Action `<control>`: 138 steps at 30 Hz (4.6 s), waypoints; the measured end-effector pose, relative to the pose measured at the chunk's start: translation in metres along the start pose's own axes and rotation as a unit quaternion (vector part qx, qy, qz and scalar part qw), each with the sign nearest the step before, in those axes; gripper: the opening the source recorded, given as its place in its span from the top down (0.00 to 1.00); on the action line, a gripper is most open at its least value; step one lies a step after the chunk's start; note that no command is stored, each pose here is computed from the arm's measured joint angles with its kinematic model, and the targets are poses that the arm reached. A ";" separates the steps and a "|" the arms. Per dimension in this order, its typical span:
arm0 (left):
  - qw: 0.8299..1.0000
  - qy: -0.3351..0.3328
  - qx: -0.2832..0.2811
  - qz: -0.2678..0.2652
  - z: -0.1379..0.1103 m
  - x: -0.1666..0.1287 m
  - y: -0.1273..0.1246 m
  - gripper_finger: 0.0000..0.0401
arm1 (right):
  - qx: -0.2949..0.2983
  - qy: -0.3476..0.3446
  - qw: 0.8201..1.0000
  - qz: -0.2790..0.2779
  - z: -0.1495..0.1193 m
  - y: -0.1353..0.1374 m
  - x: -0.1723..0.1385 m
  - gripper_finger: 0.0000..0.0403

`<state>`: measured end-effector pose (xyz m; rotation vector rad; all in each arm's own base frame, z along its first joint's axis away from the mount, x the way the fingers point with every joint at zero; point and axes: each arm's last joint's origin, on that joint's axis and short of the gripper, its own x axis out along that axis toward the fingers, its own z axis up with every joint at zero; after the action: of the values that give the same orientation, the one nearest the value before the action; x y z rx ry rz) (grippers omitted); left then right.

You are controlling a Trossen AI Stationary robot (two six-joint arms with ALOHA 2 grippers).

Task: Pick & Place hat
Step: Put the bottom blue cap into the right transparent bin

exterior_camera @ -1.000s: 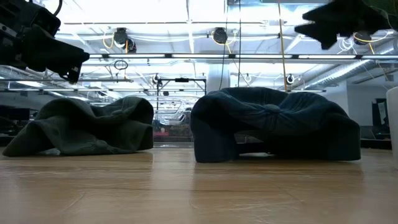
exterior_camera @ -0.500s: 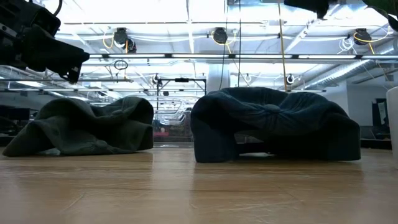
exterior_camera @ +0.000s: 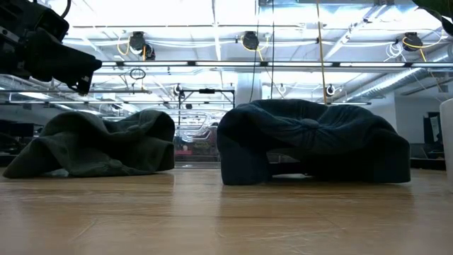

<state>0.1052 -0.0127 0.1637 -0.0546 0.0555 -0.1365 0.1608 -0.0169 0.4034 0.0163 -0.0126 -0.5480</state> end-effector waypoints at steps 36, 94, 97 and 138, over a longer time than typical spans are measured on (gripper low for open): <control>1.000 0.000 0.000 0.000 0.000 0.000 0.000 0.81 | -0.075 0.237 0.965 0.086 0.065 0.089 0.077 0.47; 1.000 0.000 0.000 0.000 0.000 0.000 0.000 0.81 | -0.141 0.552 0.776 0.270 -0.075 0.185 0.120 0.47; 1.000 0.000 0.000 0.000 0.000 0.000 0.000 0.81 | -0.140 0.550 0.778 0.271 -0.076 0.187 0.120 0.47; 1.000 0.000 0.000 0.000 0.000 0.000 0.000 0.81 | -0.143 0.592 0.750 0.259 -0.182 0.182 0.115 0.47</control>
<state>0.1052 -0.0127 0.1636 -0.0546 0.0560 -0.1365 0.3570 0.0808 0.2261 0.0583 1.2913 0.1077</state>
